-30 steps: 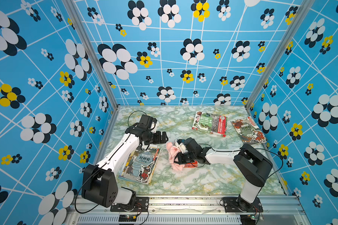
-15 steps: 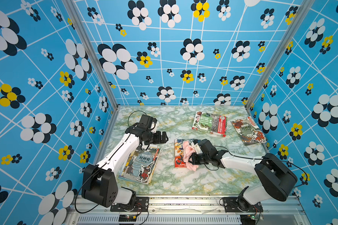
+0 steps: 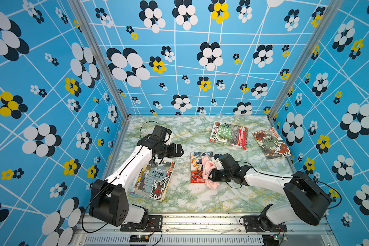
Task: Wipe the cover of the book
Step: Wipe the dirt from the cover of the book.
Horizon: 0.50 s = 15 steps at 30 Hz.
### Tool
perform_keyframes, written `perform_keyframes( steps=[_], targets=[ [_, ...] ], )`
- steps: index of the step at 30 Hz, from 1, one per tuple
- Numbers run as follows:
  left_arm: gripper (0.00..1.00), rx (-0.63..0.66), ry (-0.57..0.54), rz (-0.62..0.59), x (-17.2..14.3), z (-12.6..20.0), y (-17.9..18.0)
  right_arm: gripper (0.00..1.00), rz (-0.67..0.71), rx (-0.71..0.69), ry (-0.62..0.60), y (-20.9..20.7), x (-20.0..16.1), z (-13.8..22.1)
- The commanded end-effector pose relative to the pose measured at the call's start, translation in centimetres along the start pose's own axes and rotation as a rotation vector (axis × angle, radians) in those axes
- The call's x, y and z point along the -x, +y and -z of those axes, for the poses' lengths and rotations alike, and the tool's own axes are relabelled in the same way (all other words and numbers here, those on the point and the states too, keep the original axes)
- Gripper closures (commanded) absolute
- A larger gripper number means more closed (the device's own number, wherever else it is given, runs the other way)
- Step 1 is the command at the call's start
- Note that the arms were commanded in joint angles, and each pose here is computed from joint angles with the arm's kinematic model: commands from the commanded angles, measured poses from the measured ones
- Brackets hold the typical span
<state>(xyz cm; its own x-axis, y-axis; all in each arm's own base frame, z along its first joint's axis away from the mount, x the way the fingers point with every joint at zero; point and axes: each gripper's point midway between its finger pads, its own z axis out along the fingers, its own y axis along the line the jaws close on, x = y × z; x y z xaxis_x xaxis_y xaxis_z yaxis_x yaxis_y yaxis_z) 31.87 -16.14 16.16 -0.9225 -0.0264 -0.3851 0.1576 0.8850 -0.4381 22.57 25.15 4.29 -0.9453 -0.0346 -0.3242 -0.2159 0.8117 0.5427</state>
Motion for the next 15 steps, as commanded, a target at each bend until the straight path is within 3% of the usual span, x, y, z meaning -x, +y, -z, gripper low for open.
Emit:
perform_keyframes(
  steps=[1, 8, 15],
  targets=[
    [0.01, -0.005, 0.035, -0.002, -0.9, -0.6, 0.1, 1.0, -0.105, -0.246, 0.181, -6.3, -6.1, 0.6],
    [0.01, -0.006, 0.033, -0.003, -1.0, -0.5, 0.0, 1.0, -0.061, -0.217, 0.119, -4.4, 0.0, -2.5],
    [0.01, -0.003, 0.023, -0.009, -0.8, -0.2, 0.0, 1.0, -0.125, -0.242, 0.048, -7.2, 8.4, -5.4]
  ],
)
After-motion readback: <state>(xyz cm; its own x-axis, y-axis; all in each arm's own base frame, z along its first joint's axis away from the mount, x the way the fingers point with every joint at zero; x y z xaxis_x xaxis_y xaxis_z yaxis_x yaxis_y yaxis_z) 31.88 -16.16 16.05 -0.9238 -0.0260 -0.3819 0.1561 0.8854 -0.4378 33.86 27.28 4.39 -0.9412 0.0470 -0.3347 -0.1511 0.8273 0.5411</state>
